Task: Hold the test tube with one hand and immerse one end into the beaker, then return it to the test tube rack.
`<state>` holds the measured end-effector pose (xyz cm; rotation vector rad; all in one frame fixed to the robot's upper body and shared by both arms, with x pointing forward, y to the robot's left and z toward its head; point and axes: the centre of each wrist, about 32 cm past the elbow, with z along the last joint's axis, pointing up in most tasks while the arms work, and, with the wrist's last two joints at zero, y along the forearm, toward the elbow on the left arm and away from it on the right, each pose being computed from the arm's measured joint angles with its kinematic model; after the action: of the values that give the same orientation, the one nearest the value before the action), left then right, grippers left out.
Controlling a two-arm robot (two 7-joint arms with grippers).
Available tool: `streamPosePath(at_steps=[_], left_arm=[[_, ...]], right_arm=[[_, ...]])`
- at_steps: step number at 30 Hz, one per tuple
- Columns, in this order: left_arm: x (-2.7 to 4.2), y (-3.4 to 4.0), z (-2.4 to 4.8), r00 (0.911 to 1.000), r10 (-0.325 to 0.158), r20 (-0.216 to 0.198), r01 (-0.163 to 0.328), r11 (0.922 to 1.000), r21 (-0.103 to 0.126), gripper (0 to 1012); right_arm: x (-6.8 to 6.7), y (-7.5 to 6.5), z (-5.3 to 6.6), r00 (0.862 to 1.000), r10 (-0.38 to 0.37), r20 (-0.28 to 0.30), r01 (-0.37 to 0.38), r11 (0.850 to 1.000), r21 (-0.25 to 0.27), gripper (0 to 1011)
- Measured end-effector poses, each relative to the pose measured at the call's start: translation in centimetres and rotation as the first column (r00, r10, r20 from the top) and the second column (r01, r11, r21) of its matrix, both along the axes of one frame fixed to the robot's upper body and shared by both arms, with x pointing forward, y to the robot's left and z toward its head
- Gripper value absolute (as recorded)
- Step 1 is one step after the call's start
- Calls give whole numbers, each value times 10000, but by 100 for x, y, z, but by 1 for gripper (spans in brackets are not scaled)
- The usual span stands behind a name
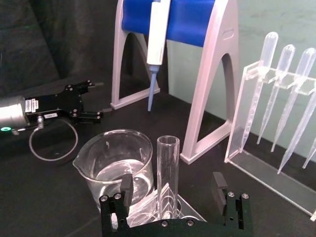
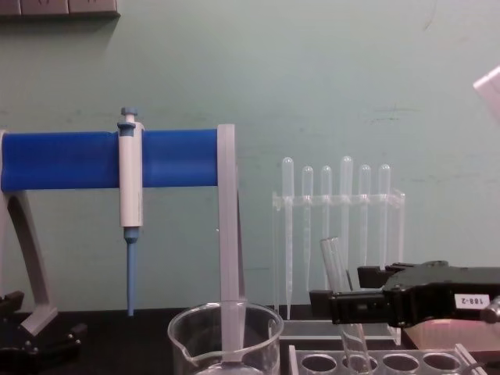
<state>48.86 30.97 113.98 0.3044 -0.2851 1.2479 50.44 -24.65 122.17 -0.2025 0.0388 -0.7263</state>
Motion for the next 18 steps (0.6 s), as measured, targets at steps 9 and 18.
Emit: streamPosePath(at_steps=[9, 18], left_arm=[[0, 0, 0, 10000, 0, 0, 0, 10000, 0, 1000], [0, 0, 0, 10000, 0, 0, 0, 10000, -1, 1000]], right_arm=[[119, -5, 117, 9975, 473, -520, -488, 9984, -280, 952], [185, 33, 150, 9971, 592, -486, -619, 9965, -561, 718]])
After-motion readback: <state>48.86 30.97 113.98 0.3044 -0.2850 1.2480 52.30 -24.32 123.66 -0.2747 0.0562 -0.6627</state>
